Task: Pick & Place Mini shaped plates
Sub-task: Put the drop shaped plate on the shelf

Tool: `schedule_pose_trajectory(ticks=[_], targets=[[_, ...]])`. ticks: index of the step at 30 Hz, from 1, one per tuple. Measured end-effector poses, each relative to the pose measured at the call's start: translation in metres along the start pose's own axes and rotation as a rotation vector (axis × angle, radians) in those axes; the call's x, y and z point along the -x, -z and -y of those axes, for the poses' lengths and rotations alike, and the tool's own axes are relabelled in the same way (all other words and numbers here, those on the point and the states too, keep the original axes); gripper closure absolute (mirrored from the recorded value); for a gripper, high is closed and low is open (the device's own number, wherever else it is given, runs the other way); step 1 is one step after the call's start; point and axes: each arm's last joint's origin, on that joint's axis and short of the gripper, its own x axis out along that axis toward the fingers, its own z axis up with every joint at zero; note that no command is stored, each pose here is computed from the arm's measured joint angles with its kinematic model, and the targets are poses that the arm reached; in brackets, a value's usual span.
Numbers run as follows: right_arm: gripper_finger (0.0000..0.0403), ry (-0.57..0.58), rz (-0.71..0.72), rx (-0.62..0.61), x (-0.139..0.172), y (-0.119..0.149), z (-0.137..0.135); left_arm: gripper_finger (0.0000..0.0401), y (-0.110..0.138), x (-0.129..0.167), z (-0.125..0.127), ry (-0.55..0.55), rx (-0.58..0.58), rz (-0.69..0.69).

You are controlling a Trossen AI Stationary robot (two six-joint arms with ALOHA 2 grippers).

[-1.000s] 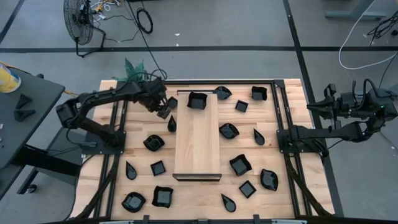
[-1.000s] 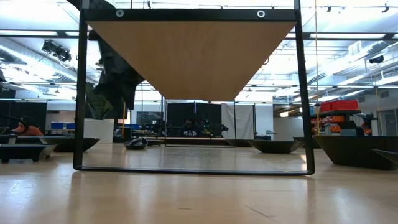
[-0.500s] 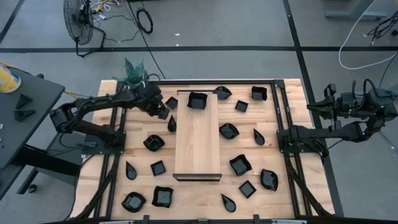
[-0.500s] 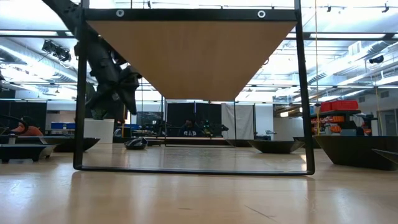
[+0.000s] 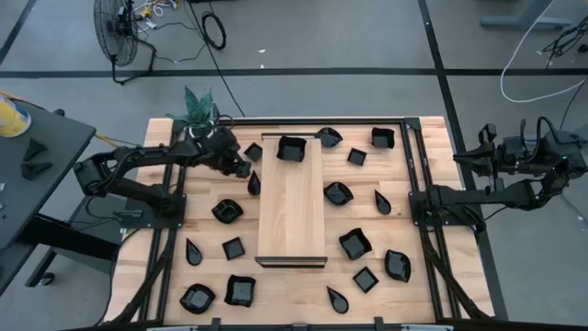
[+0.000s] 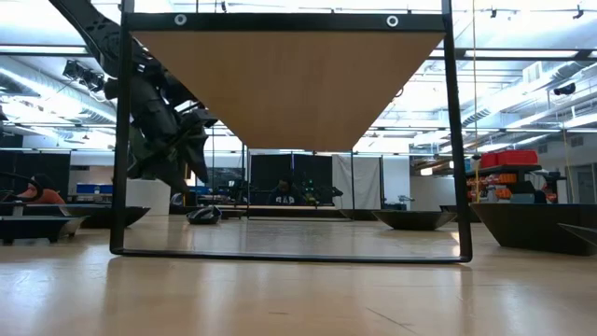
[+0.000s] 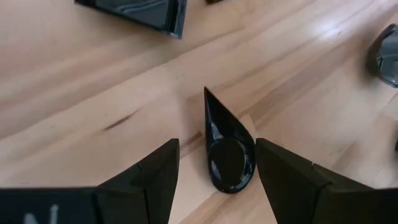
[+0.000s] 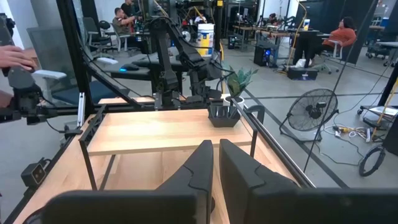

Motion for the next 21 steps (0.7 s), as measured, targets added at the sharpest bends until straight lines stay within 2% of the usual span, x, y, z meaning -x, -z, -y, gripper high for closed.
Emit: schedule_pose_trajectory(ticks=[6,12,21], targets=[[0.0369,0.0,0.0,0.0,0.0,0.0,0.0,0.0186,0.003,-0.008,0.003,-0.018,-0.007,-0.002],[0.0369,0.0,0.0,0.0,0.0,0.0,0.0,0.0186,0.008,-0.021,0.003,-0.104,-0.022,-0.012],[0.0369,0.0,0.0,0.0,0.0,0.0,0.0,0.0186,0.011,-0.031,0.01,-0.074,-0.027,-0.005]])
